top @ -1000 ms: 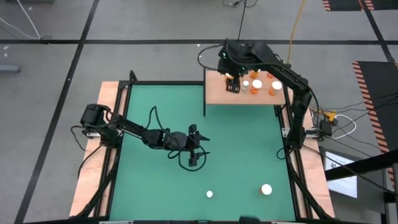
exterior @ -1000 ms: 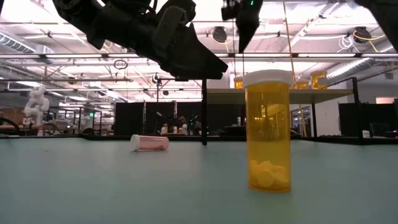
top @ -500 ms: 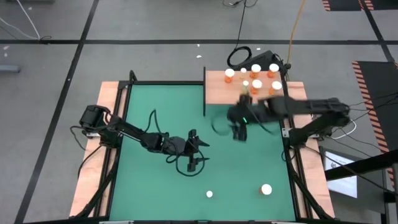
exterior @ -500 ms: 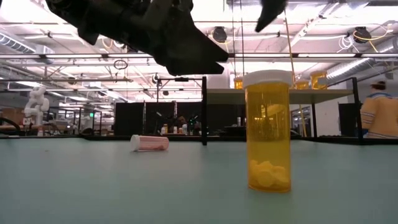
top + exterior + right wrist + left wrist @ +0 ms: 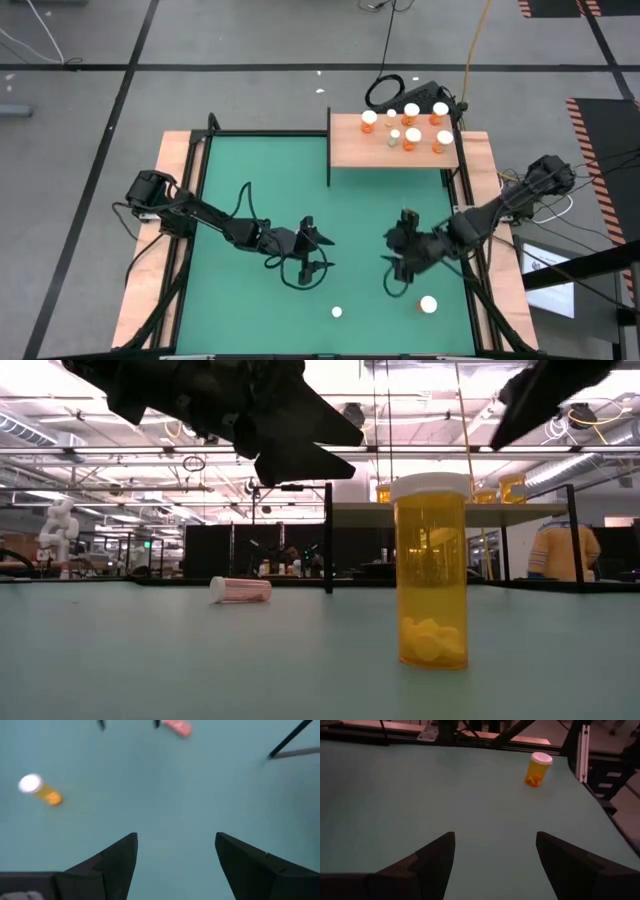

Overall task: Pick and place medicine bottles onto shelf by color
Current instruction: Put the orange pill bottle on the shelf

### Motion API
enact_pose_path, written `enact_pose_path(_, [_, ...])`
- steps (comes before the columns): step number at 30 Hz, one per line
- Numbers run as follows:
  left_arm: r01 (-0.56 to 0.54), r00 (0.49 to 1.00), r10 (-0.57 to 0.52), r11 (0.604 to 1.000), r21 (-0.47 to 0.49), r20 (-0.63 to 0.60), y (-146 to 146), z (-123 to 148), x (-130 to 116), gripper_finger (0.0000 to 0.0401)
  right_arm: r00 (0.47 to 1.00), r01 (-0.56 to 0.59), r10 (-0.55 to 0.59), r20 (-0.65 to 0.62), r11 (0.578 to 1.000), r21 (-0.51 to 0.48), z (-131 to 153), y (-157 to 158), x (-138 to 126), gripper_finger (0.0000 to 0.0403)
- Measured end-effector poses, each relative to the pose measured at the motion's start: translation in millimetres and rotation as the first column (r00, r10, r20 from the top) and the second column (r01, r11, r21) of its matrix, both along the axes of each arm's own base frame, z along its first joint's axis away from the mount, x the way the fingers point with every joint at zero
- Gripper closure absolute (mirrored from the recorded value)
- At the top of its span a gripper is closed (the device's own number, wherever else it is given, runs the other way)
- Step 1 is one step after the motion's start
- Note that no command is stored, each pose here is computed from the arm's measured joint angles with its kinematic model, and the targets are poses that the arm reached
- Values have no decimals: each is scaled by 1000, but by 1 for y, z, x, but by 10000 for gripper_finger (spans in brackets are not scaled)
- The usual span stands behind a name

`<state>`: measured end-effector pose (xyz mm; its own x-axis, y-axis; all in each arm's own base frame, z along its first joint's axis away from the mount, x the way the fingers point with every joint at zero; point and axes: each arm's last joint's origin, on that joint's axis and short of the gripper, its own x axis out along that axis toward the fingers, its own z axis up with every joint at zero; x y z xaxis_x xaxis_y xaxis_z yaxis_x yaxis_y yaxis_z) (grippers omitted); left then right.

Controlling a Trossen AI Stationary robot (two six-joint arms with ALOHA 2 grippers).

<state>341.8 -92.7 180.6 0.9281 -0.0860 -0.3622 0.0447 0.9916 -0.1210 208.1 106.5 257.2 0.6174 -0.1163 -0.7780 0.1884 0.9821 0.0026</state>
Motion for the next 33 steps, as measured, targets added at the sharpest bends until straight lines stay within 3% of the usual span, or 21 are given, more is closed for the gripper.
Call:
enact_pose_path(8, [5,1000,-6,999,-51,-10,-10,0,-3,123,998,-52,53,-16,996,77,-2,31,-20,140])
enact_pose_path(14, [8,1000,-9,999,-40,-28,-12,-2,-5,123,992,-19,35,-125,992,126,-2,41,-39,140])
enact_pose_path(20, [-6,1000,5,999,-35,-27,-7,-2,-3,123,993,1,18,-121,987,158,-1,53,-53,140])
enact_pose_path(24, [-6,1000,5,999,-34,-27,-8,-2,-3,123,999,7,-3,-38,993,116,0,60,-60,140])
enact_pose_path(28, [11,1000,-11,1000,-15,10,-10,1,-3,123,990,2,-4,144,1000,11,6,64,-59,140])
enact_pose_path(33, [-44,992,48,998,-33,119,8,14,7,123,903,41,25,430,989,-143,6,73,-47,140])
